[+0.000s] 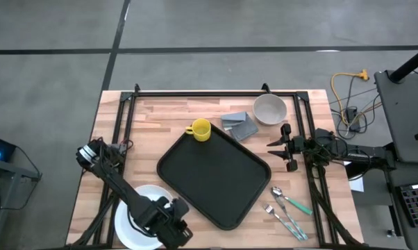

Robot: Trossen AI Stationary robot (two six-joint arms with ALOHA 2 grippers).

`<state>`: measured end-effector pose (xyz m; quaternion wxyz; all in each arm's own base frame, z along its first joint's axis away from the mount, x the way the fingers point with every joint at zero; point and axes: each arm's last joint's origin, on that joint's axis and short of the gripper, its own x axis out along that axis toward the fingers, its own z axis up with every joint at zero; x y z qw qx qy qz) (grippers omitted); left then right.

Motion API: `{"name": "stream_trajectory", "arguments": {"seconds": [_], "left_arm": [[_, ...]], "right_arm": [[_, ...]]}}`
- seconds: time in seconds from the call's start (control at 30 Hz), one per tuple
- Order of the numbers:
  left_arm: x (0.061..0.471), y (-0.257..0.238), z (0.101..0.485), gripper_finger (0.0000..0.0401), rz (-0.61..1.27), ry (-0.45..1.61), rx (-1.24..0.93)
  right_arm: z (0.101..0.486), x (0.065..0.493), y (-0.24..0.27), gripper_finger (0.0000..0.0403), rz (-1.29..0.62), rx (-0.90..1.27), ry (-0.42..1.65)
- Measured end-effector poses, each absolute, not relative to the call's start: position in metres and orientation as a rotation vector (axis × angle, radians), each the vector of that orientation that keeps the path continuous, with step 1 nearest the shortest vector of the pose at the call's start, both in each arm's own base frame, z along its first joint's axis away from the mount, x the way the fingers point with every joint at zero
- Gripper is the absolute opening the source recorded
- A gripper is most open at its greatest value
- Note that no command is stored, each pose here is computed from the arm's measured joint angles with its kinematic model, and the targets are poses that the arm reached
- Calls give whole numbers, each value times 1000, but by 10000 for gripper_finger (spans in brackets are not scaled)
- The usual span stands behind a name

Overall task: Set up tray
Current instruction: Put the white plate at the bottom of the yellow mug on the black serving tray

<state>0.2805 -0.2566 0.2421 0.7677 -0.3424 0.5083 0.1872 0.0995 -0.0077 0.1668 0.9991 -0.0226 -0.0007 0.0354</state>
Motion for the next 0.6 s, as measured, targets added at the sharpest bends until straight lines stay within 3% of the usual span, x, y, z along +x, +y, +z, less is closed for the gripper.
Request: {"name": "stream_trajectory", "arguments": {"seconds": [0.6], "left_arm": [[296, -272, 232, 125, 298, 1044, -793]], "right_arm": [[167, 99, -8, 107, 71, -45, -2]]}}
